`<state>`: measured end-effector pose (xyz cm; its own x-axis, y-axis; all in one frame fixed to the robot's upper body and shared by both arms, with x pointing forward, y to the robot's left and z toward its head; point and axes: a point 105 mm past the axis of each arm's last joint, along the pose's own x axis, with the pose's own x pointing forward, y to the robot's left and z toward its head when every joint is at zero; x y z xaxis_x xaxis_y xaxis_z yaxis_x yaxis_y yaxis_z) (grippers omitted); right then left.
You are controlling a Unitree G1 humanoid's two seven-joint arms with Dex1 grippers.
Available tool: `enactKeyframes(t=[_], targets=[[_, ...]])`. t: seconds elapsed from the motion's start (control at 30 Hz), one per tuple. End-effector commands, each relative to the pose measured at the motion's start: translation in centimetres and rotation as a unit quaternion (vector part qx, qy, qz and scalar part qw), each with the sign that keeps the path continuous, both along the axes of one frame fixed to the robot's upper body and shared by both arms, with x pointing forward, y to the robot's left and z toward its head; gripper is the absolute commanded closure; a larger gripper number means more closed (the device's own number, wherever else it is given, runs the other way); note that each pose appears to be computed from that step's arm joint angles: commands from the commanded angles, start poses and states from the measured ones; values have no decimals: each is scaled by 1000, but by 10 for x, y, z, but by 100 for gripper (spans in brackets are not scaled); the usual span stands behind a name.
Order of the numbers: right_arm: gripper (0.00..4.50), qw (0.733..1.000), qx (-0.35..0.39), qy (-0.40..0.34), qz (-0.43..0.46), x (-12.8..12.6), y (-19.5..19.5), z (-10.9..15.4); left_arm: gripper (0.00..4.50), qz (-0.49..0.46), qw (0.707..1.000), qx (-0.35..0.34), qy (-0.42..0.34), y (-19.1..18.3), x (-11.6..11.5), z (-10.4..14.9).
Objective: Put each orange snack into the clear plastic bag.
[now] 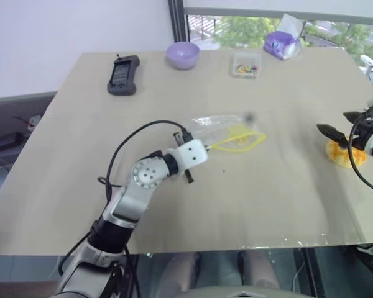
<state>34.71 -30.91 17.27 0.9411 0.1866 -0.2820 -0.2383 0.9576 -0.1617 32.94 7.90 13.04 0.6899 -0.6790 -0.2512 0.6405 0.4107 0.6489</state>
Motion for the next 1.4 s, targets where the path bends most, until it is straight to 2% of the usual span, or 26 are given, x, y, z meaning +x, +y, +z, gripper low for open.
enactKeyframes(t=[0.03, 0.17, 0.33, 0.57, 1.2, 1.23, 1.3, 1.4], targets=[[4, 997, -9, 30, -76, -5, -26, -13, 450, -4, 1000, -8, -17, -2, -3, 9], [4, 988, -1, 69, -137, -9, -45, -35, 450, -3, 1000, -5, -18, 0, -2, 10], [4, 981, 73, 101, -148, -13, -41, -47, 450, 1, 1000, -4, -18, 2, -2, 10], [4, 975, 101, 130, -151, -17, -38, -57, 450, 3, 1000, -3, -19, 2, -1, 10], [4, 973, 61, 177, -138, -26, -34, -77, 450, 3, 1000, -3, -20, 2, 0, 11], [57, 973, 58, 179, -137, -27, -33, -78, 450, 3, 1000, -3, -20, 2, 1, 11], [126, 973, 53, 181, -134, -28, -32, -79, 450, 3, 1000, -2, -21, 2, 1, 11], [260, 973, 53, 182, -133, -28, -31, -79, 450, 3, 1000, -3, -21, 2, 1, 11]])
